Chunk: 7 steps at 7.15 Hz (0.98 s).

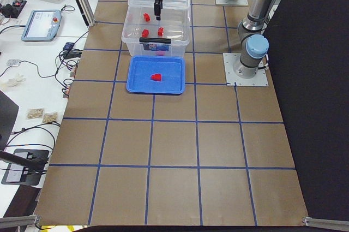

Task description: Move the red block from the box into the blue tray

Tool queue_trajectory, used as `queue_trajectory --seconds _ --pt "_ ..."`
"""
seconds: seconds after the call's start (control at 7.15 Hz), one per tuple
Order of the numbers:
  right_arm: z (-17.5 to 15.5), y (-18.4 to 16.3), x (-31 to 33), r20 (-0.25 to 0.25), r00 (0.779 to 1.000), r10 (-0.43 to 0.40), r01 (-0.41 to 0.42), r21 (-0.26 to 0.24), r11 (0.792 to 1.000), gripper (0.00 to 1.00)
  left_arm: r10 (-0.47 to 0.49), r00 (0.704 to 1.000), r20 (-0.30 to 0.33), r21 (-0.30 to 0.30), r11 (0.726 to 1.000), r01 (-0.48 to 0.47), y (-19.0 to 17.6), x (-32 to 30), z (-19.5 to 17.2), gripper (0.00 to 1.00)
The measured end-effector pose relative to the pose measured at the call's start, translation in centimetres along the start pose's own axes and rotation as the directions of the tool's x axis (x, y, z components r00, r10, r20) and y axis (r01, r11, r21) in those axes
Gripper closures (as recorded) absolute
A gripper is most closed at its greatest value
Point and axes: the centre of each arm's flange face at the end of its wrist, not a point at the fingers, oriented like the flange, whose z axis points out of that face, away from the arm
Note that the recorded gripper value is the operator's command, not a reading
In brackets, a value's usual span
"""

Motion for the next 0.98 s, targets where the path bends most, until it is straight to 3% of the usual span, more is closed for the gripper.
queue_trajectory --seconds 0.7,0.98 --pt "0.2 -0.4 0.4 -0.001 1.0 -0.018 0.018 0.002 1.0 0.0 -0.004 1.0 -0.001 0.005 1.0 0.005 0.6 -0.1 -0.4 0.0" --pt "0.9 -2.7 6.0 -0.005 0.997 -0.073 0.073 -0.007 0.997 0.0 -0.006 1.0 -0.003 0.002 1.0 0.006 0.6 -0.2 -0.4 0.0"
